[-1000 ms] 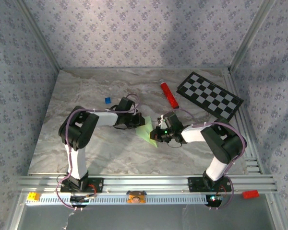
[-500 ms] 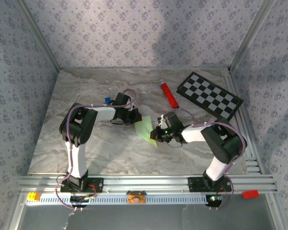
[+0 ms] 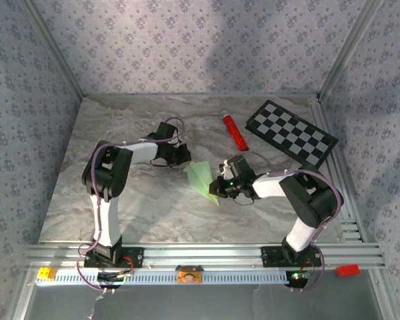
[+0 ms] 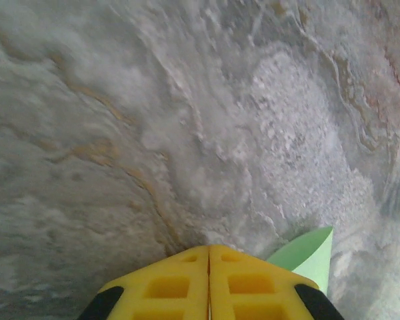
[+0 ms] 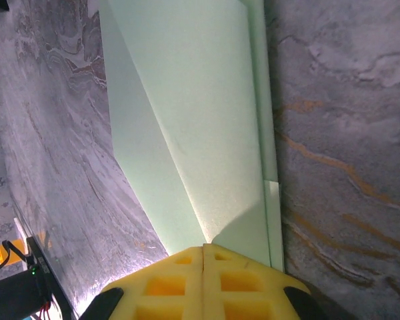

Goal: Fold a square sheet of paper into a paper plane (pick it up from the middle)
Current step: Fourth fold the wing at the center of the table.

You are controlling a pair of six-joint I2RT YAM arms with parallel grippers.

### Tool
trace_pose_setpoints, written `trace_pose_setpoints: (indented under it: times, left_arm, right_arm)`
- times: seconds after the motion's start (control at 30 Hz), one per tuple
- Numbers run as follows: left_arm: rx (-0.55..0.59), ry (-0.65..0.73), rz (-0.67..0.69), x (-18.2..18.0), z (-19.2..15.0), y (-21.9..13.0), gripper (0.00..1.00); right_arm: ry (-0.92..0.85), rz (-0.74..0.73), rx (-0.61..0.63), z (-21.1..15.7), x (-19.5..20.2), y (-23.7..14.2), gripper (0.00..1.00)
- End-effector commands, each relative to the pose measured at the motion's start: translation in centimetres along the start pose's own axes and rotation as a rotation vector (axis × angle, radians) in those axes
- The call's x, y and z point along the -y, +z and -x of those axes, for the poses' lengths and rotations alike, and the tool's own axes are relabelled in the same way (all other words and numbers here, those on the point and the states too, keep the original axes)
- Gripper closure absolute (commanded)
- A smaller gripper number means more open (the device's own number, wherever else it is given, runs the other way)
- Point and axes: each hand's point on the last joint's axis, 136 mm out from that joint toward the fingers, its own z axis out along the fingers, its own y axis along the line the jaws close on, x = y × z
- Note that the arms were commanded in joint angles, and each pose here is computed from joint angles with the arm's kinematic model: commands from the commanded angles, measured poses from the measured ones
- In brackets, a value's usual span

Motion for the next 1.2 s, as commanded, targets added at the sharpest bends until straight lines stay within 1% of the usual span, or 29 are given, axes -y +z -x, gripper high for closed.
trace_pose_setpoints:
  times: [0.0,0.17,0.27,0.4,0.5,0.57,0.67,0.93,1.07,1.17]
  left_arm:
    - [0.075,0.022,0.052,-0.2,2.1,-1.8,0.92]
    - [0.129,0.036,0.022,1.6,2.2,-4.3,0.89]
    - [0.144,0.056,-0.021,3.5,1.2,-5.3,0.87]
    - [0.071,0.125,-0.078,6.4,-2.5,-4.3,0.87]
    - [0.014,0.147,-0.098,7.2,-5.2,-2.7,0.88]
    - [-0.016,0.154,-0.09,7.1,-6.4,-1.6,0.88]
    - [-0.043,0.141,-0.064,5.9,-7.5,-0.2,0.89]
    - [-0.074,0.144,0.034,2.6,-8.6,1.5,0.9]
    - [-0.088,0.141,0.052,1.7,-9.2,1.9,0.91]
    - [-0.087,0.132,0.051,1.4,-9.5,1.9,0.91]
  right_arm:
    - [0.107,-0.172,-0.146,-4.7,5.2,-0.1,1.0]
    - [0.097,-0.162,-0.145,-4.5,4.9,0.0,1.0]
    - [0.086,-0.153,-0.15,-4.4,4.7,0.0,1.0]
    - [0.079,-0.149,-0.158,-4.3,4.5,-0.1,1.0]
    - [0.078,-0.147,-0.151,-4.1,4.3,-0.2,1.0]
    - [0.079,-0.146,-0.152,-4.2,4.4,-0.3,1.0]
    - [0.08,-0.145,-0.149,-4.1,4.3,-0.3,1.0]
    - [0.062,-0.129,-0.137,-3.4,3.4,-0.7,1.0]
    - [0.027,-0.092,-0.118,-2.1,1.5,-1.0,1.0]
    - [-0.005,-0.047,-0.084,-0.5,-0.6,-1.4,1.0]
